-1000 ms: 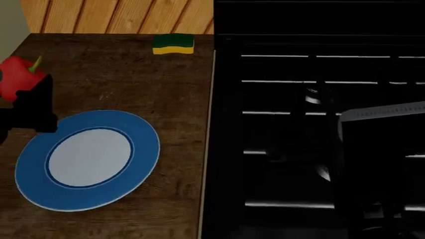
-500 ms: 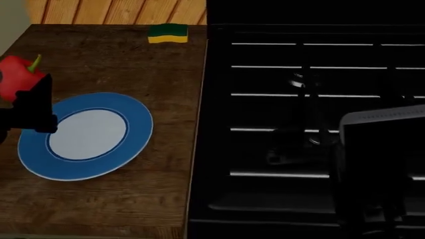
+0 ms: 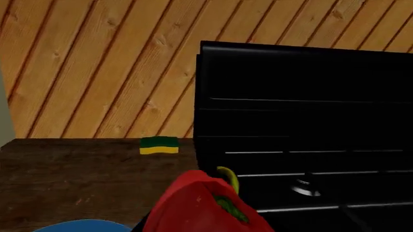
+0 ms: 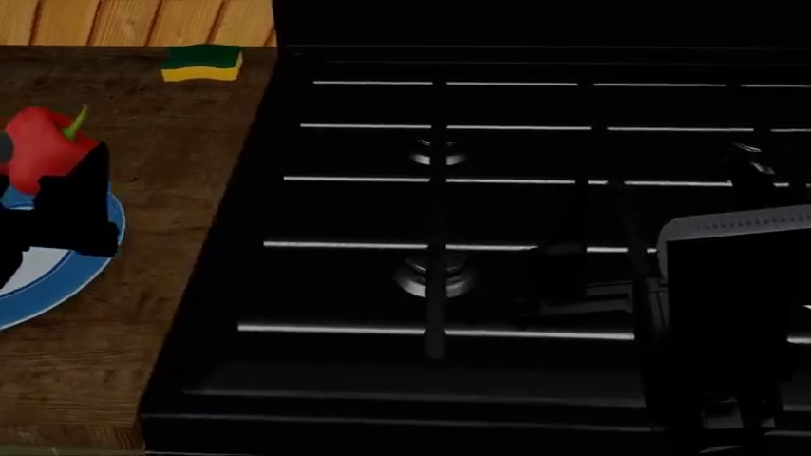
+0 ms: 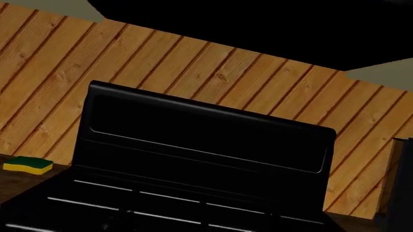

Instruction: Pick the bell pepper from the counter and place it in the microwave.

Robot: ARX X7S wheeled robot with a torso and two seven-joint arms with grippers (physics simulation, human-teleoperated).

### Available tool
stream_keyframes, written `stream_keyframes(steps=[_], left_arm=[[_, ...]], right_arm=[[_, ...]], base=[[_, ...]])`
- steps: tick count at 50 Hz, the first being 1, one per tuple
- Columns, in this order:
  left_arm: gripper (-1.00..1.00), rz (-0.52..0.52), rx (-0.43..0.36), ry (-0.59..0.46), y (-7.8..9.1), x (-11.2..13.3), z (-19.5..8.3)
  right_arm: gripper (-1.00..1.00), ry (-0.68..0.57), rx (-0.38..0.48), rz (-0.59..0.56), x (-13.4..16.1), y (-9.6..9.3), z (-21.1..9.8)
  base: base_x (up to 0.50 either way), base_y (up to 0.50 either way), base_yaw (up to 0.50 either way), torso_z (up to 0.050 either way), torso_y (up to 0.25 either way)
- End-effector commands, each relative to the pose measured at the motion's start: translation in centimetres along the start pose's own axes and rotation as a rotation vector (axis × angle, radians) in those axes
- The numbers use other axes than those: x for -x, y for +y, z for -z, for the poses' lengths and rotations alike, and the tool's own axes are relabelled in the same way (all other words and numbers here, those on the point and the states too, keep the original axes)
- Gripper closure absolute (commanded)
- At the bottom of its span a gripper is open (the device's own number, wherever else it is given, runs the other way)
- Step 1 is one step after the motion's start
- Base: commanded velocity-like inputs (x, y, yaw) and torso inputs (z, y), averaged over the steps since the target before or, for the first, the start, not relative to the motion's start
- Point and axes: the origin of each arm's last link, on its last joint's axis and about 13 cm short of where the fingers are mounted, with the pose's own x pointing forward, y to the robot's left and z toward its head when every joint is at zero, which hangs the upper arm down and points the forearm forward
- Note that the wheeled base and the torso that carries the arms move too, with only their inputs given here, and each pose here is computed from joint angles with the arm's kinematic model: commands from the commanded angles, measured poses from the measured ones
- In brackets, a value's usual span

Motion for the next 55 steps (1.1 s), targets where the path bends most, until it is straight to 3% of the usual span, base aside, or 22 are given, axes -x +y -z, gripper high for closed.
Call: stream_keyframes(steps=[1, 55], left_arm=[[1.00, 0.043, 0.055, -0.002, -0.06, -0.06, 0.27], [1.00, 0.052, 0.060, -0.027, -0.09, 0.06, 0.40]], right_arm=[[-1.00, 0.002, -0.005, 0.006, -0.05, -0.14, -0.03], [-1.00, 0.003, 0.007, -0.005, -0.03, -0.04, -0.13]], base=[[0.00, -0.50, 0.00, 0.000, 0.000], [0.00, -0.48, 0.00, 0.000, 0.000]])
